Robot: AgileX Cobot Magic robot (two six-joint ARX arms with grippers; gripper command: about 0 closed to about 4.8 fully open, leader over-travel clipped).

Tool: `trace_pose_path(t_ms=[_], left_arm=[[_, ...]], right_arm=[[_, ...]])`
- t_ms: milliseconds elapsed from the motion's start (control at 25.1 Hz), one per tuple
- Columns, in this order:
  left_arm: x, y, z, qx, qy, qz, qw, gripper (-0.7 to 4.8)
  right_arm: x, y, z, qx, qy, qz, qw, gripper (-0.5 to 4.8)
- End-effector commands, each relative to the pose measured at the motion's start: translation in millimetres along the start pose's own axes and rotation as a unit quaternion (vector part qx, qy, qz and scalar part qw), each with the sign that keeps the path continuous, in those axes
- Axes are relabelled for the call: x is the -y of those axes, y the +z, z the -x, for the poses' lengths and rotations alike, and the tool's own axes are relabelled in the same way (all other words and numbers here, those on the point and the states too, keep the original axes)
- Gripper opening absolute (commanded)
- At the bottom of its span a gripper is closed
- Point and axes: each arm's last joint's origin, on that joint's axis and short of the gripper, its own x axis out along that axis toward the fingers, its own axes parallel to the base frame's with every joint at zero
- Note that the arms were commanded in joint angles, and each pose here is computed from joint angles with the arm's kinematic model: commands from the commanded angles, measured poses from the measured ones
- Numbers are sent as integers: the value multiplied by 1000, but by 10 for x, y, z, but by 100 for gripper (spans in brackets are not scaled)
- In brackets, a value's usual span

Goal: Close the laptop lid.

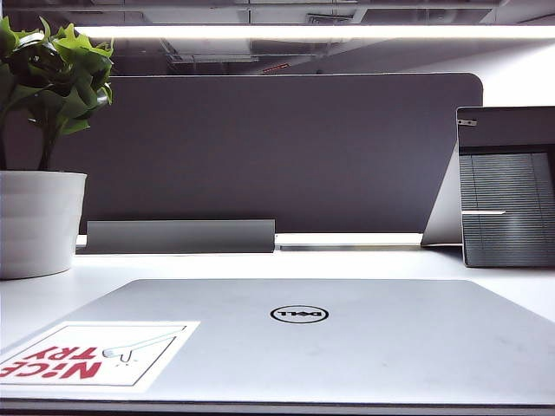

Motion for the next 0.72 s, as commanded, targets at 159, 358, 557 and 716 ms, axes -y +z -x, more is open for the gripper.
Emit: trace_pose_path(t_ms=[159, 358, 557, 716], left_arm=[[0, 15, 0, 6, 0, -2, 1000, -5], [1, 15, 0, 6, -1, -2, 1000, -5], [1, 15, 0, 6, 0, -2, 1000, -5], [1, 15, 0, 6, -1, -2, 1000, -5]], right_arm=[[21, -60, 110, 0, -8, 27, 1000, -1], [97, -488, 363, 55, -2, 22, 998, -1], [198, -1187, 593, 105, 18, 16, 994, -1], [249, -1623, 643, 112, 37, -3, 993, -1]])
